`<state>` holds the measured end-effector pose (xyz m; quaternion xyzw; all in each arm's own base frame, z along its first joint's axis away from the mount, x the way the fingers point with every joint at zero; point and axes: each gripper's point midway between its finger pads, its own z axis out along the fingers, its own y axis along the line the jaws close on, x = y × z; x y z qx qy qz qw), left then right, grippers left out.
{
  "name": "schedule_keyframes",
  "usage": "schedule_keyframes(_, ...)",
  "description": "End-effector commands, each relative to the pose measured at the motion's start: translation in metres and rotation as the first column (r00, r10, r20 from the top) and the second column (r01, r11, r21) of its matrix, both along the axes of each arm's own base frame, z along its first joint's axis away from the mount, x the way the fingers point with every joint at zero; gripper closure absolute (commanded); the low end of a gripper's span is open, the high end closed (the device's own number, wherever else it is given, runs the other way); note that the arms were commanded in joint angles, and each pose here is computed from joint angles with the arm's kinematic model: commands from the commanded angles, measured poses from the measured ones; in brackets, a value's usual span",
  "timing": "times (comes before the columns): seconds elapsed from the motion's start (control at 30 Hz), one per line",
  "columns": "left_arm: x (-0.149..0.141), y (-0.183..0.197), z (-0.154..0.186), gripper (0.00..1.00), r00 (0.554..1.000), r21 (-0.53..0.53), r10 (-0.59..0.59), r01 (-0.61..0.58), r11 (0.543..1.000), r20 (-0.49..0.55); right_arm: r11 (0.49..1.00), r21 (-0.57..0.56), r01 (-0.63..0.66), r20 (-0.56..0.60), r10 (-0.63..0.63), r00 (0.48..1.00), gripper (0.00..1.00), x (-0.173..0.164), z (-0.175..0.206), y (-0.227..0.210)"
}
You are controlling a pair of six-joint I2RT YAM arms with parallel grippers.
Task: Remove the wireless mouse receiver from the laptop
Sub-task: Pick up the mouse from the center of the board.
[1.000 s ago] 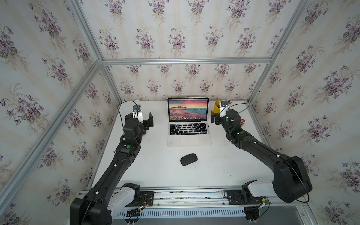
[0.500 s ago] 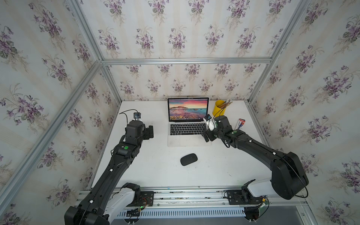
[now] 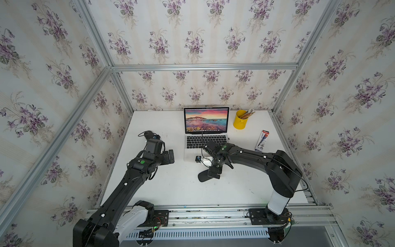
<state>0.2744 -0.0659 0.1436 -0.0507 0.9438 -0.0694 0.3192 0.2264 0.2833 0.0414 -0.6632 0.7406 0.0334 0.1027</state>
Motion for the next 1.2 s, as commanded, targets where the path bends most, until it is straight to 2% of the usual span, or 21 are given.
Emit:
schedule_keyframes(0.0,-0.012,-0.008,-0.011,0.01,0.998,-0.015,-0.033,0.032,0.999,-0.057,0.992,0.006,-0.126,-0.017,0.126,0.992,0.0,-0.016,0.004,-0.001)
schedule_keyframes(0.27,-0.023,-0.007,-0.026,0.01,0.997,0.004,-0.039,0.039,0.999,-0.074,0.961,0.115,-0.253,-0.044,0.259,0.965,0.0,-0.043,0.003,0.013)
schedule_keyframes(0.43,-0.022,-0.008,-0.029,0.01,0.996,0.002,-0.042,0.042,0.999,-0.073,0.959,0.076,-0.272,-0.031,0.275,0.961,0.0,-0.032,-0.011,0.017)
schedule_keyframes(0.67,-0.019,-0.008,-0.025,0.01,0.998,0.006,-0.039,0.039,0.999,-0.05,0.957,0.071,-0.281,0.014,0.28,0.96,0.0,-0.019,-0.007,0.024)
schedule_keyframes(0.93,-0.017,-0.011,-0.026,0.01,0.998,0.004,-0.047,0.047,0.999,-0.05,0.957,0.036,-0.288,-0.072,0.29,0.954,0.0,-0.029,-0.031,0.014)
schedule_keyframes(1.17,-0.016,-0.016,-0.028,0.01,0.997,-0.003,-0.059,0.059,0.998,-0.054,0.967,0.014,-0.255,-0.117,0.255,0.96,0.01,-0.02,-0.052,0.005)
